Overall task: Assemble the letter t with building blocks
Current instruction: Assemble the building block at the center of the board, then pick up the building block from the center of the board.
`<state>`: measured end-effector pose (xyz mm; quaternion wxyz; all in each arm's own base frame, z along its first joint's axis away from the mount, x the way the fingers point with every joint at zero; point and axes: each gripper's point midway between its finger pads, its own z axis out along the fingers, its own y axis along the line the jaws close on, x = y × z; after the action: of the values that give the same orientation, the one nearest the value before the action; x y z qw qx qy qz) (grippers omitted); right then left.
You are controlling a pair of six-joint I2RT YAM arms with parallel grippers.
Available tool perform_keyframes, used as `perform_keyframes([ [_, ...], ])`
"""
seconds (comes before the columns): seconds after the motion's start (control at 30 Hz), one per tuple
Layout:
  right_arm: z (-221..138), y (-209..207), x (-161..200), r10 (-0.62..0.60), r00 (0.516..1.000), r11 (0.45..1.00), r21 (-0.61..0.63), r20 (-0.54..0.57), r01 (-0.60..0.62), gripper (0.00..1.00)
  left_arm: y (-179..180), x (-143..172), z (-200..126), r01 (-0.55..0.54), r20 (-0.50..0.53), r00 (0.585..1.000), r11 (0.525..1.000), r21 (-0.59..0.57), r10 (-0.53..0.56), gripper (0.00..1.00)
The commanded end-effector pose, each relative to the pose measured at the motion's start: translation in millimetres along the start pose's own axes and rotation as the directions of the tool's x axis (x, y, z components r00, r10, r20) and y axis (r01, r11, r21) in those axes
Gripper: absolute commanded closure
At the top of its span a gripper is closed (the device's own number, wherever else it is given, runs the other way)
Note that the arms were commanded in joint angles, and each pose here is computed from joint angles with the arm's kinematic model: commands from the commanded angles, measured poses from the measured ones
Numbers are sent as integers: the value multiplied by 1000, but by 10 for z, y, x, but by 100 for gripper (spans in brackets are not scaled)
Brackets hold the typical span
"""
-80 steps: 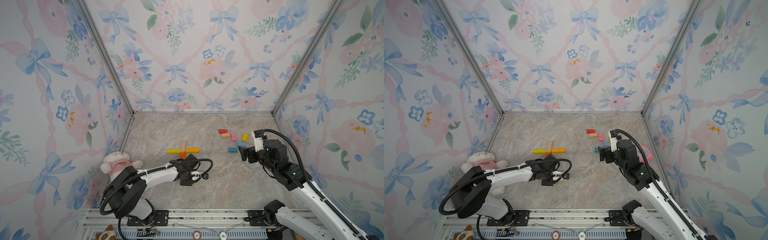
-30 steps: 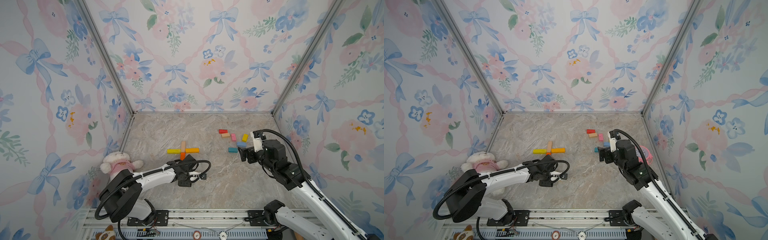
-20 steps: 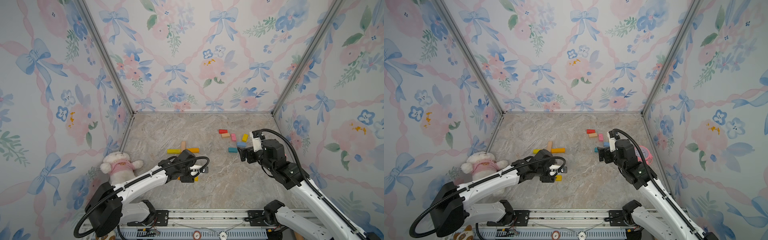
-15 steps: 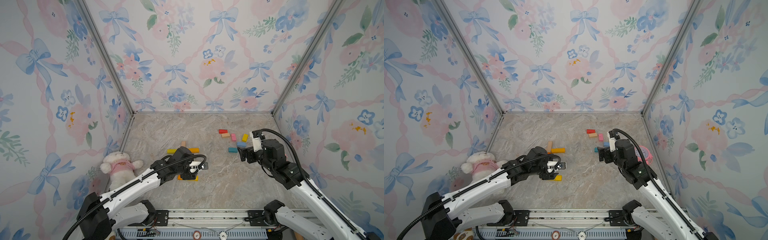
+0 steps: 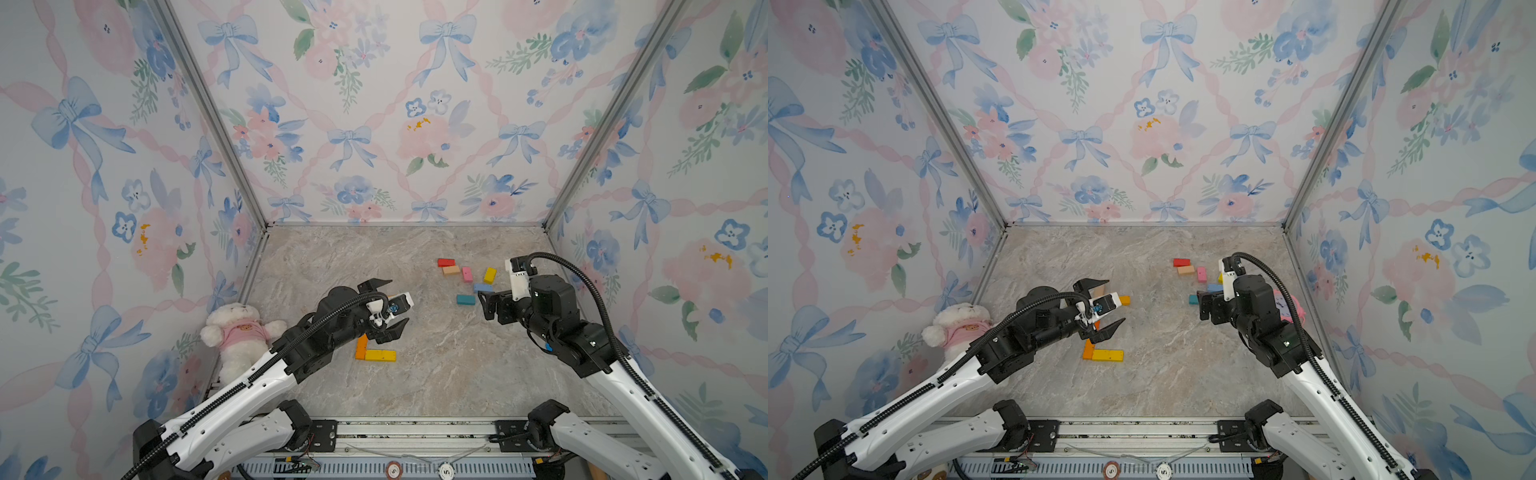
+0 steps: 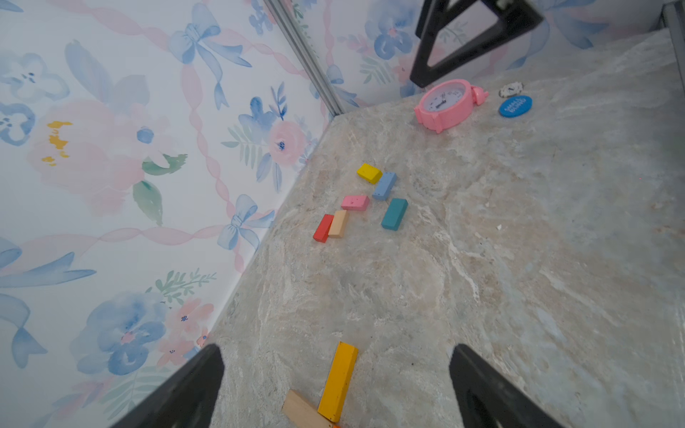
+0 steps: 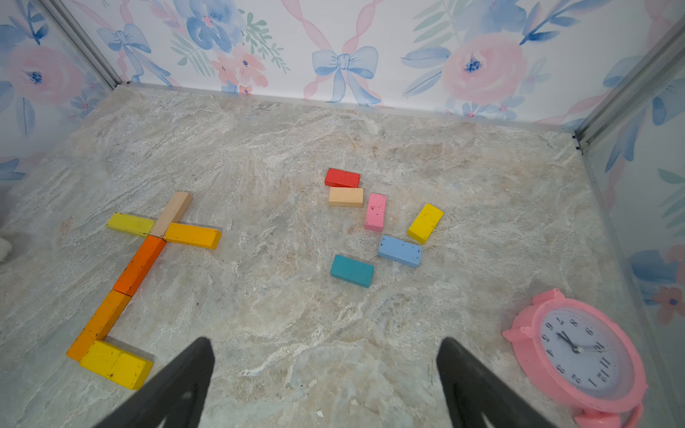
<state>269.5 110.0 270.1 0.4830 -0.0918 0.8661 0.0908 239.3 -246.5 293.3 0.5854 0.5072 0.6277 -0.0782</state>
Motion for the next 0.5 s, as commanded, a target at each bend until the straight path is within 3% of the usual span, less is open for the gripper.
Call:
perform_keyframes([
  [0.0, -172, -93, -33, 51, 998, 998, 36, -21, -50, 4, 493, -289, -85, 228, 86, 972, 960, -160, -217, 2],
  [0.23, -248, -108, -18, 89, 993, 995, 54, -72, -86, 4, 866, -98, -70, 502, 98, 864, 831, -238, -494, 2],
  [0.47, -201, -88, 3, 143, 984, 989, 61, -105, -138, 4, 836, 36, -102, 576, 110, 816, 780, -243, -568, 2],
])
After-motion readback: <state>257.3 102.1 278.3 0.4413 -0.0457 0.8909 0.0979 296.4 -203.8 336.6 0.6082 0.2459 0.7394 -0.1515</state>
